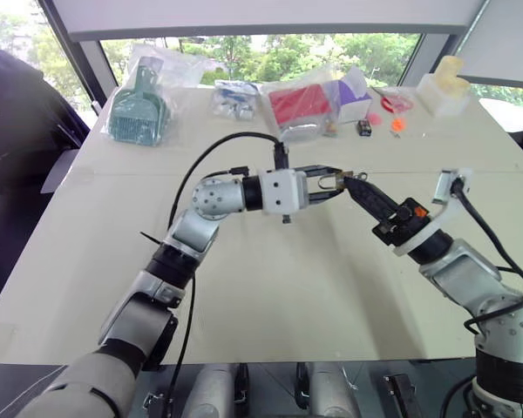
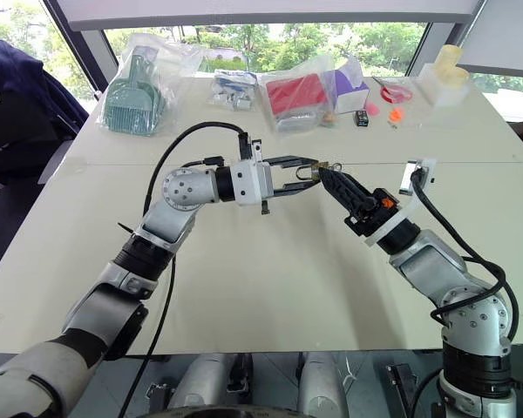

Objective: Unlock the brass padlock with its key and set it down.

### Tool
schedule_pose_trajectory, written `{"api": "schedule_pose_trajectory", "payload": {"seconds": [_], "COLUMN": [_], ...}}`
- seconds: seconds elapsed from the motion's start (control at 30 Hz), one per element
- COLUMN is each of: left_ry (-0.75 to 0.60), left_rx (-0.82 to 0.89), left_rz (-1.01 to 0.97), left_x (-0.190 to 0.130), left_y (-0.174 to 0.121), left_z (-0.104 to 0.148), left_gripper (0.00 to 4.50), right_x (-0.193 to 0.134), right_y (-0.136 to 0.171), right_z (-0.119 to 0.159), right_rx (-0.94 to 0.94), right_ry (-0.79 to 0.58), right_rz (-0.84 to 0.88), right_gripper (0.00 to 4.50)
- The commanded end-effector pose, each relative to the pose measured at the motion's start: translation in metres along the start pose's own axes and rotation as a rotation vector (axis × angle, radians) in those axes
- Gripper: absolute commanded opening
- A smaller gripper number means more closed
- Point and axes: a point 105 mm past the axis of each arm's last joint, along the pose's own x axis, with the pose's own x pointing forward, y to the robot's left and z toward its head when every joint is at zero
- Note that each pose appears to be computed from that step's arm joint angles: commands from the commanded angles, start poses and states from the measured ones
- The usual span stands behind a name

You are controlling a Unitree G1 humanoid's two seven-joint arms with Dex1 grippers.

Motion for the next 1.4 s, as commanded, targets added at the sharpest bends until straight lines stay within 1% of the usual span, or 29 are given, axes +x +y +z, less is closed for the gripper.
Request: {"api": "schedule_pose_trajectory", "payload": {"seconds": [0.03, 0.3, 0.37, 0.4, 0.43, 0.5, 0.53, 0.57, 0.6, 0.63, 0.67, 0.73, 0.8, 0.9, 1.1, 1.3, 1.4], "left_ry": [-0.059, -0.047, -0.032, -0.026, -0.022, 0.008, 0.038, 0.061, 0.066, 0.052, 0.041, 0.031, 0.046, 0.060, 0.070, 0.083, 0.078], "left_rx": [0.042, 0.027, -0.002, -0.012, -0.018, -0.047, -0.096, -0.166, -0.279, -0.372, -0.430, -0.474, -0.476, -0.468, -0.438, -0.415, -0.398], "left_rz": [0.023, 0.011, -0.012, -0.017, -0.020, 0.002, -0.013, -0.033, -0.050, -0.049, -0.038, 0.014, 0.047, 0.063, 0.043, 0.085, 0.092], "left_x": [0.001, 0.001, -0.001, -0.002, -0.003, -0.006, -0.010, -0.013, -0.017, -0.021, -0.023, -0.026, -0.027, -0.025, -0.016, -0.010, -0.005], "left_y": [0.008, 0.006, 0.003, 0.003, 0.003, 0.008, 0.007, 0.004, 0.003, 0.005, 0.008, 0.019, 0.025, 0.025, 0.017, 0.025, 0.030], "left_z": [0.016, 0.014, 0.010, 0.009, 0.008, 0.002, -0.004, -0.009, -0.010, -0.008, -0.006, -0.004, -0.007, -0.011, -0.017, -0.028, -0.030], "left_gripper": [0.78, 0.78, 1.81, 2.12, 2.52, 3.13, 3.50, 3.78, 4.15, 4.15, 4.15, 4.15, 4.15, 4.15, 4.15, 4.15, 4.15], "right_x": [0.000, 0.001, 0.001, 0.001, 0.002, 0.002, 0.002, 0.002, 0.001, 0.001, 0.001, 0.001, 0.001, 0.002, 0.005, 0.004, 0.004], "right_y": [0.004, 0.001, -0.001, -0.002, -0.003, -0.005, -0.006, -0.006, -0.007, -0.008, -0.008, -0.009, -0.009, -0.008, -0.003, 0.005, 0.007], "right_z": [0.003, -0.005, -0.005, -0.004, -0.004, -0.003, -0.002, -0.002, -0.001, -0.001, 0.000, 0.000, 0.000, -0.001, -0.001, -0.004, -0.007], "right_rx": [-0.006, 0.013, 0.012, 0.011, 0.010, 0.005, 0.001, -0.002, -0.005, -0.006, -0.007, -0.008, -0.007, -0.006, -0.004, -0.001, 0.000], "right_ry": [-0.019, -0.001, -0.004, -0.006, -0.008, -0.013, -0.015, -0.017, -0.020, -0.022, -0.023, -0.024, -0.025, -0.024, -0.024, -0.014, -0.008], "right_rz": [0.019, 0.028, 0.023, 0.020, 0.018, 0.012, 0.007, 0.002, -0.002, -0.005, -0.007, -0.008, -0.009, -0.006, 0.010, 0.034, 0.038], "right_gripper": [0.06, 0.06, 0.00, 0.00, 0.00, 0.00, 0.00, 0.00, 0.00, 0.00, 0.00, 0.00, 0.00, 0.00, 0.00, 0.00, 0.00]}}
